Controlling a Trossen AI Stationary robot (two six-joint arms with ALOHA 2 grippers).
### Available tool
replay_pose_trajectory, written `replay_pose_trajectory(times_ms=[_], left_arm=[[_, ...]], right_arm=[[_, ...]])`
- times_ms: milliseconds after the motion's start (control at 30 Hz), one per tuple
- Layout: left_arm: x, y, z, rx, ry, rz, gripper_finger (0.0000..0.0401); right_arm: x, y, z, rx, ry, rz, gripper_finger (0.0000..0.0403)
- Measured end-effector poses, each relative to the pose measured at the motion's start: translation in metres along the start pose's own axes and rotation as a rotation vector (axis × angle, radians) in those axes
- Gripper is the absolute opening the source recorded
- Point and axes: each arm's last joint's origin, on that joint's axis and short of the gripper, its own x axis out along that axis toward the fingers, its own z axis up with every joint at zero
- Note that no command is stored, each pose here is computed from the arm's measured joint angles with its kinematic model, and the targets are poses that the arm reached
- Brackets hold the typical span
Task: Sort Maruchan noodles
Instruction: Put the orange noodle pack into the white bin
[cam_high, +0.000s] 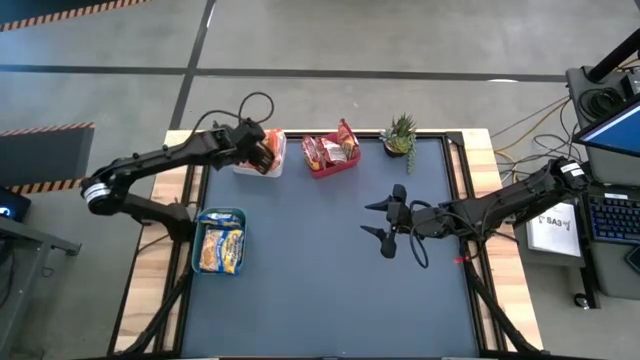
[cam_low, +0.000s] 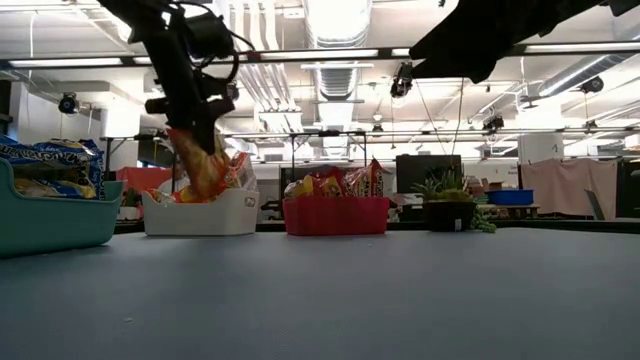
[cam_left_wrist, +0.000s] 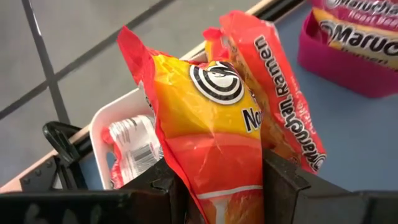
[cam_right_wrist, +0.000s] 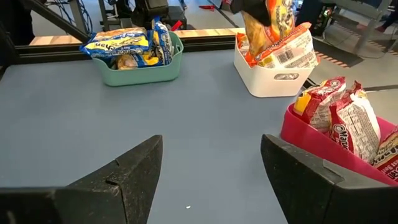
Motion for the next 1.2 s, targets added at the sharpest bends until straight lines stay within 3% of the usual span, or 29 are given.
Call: replay_pose_trajectory(times_ms=[533, 767, 967, 1200], left_arm=[[0.028, -0.013, 0.002, -0.003, 0.042, 0.022, 0.0134], [0.029, -0.013, 0.002, 0.020, 0.045, 0.020, 0.0184], [0.021, -0.007, 0.005, 0.108, 0.046, 0.118, 0.0230], [0.004, -0.002, 0.020, 0.174, 0.030, 0.148, 0.0248]], right_arm=[[0.000, 0.000, 0.000, 0.001, 0.001, 0.001, 0.0263], [0.000, 0.000, 0.000, 0.003, 0.001, 0.001, 0.0263], [0.000, 0.000, 0.000, 0.005, 0.001, 0.001, 0.0267], [0.000, 0.000, 0.000, 0.005, 0.001, 0.001, 0.0265]])
